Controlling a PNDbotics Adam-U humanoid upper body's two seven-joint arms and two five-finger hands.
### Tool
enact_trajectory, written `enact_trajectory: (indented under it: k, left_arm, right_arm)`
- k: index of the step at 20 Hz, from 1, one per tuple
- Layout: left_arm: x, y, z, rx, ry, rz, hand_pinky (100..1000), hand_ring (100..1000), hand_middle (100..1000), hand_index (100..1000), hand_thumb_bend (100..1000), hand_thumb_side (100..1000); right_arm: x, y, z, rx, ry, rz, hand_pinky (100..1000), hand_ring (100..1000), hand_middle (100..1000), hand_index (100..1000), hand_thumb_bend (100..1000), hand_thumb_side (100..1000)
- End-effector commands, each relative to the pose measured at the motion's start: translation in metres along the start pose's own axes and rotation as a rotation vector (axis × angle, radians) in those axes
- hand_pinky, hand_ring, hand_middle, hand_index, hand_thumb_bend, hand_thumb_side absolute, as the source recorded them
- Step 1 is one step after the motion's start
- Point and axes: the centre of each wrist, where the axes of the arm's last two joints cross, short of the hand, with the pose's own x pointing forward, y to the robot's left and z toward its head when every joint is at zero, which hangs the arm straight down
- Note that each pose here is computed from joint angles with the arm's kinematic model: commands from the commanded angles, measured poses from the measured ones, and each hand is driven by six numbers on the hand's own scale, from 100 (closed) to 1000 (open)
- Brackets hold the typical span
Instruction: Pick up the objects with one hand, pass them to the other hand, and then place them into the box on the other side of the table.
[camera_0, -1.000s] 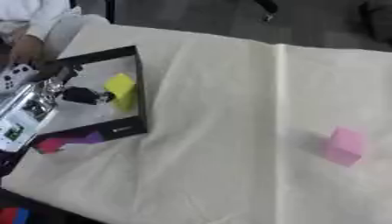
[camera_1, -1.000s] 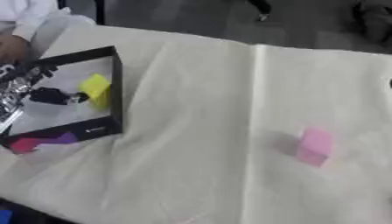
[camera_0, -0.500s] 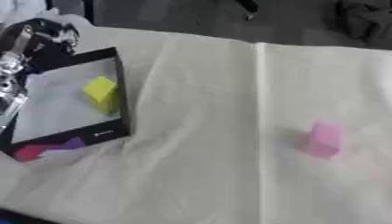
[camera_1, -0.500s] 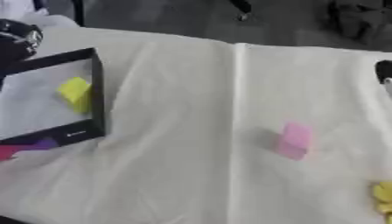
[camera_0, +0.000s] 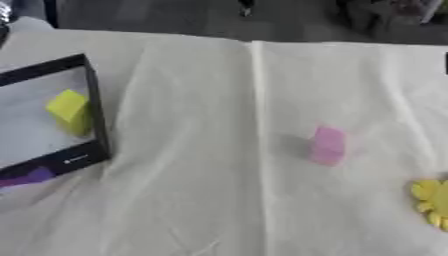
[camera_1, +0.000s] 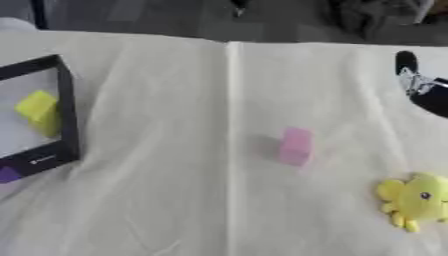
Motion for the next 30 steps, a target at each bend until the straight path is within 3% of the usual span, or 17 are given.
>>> enact_trajectory:
  k: [1,10,14,20,25,30]
  left_arm:
    - [0.005,0.002,0.0,0.023,-0.044,0.036,891,806,800,839,100,764]
    - [-0.008,-0.007,0.011,0.033,-0.03,0.132,888,811,813,845,100,780]
    - [-0.011,-0.009,0.014,0.028,-0.006,0.133,888,810,813,844,100,785]
    - [-0.011,-0.01,0.016,0.011,0.006,0.126,889,811,813,841,100,789]
    - [-0.012,-0.012,0.016,-0.003,0.019,0.121,889,811,811,838,100,789]
    - [-0.011,-0.013,0.016,-0.013,0.026,0.118,889,811,809,836,100,788]
  right_arm:
    - [-0.006,-0.017,-0.005,0.08,0.01,0.026,842,741,862,900,283,258]
    - [-0.022,-0.038,-0.002,0.443,0.05,0.034,868,787,878,912,317,283]
    - [-0.025,-0.044,-0.003,0.595,0.016,0.038,882,816,888,921,332,284]
    - [-0.025,-0.049,-0.005,0.879,-0.047,0.115,909,868,906,936,328,305]
    - [-0.021,-0.051,-0.009,0.909,-0.066,0.093,890,856,898,946,358,290]
    - [-0.013,-0.049,-0.013,0.864,-0.005,0.049,866,833,880,943,396,268]
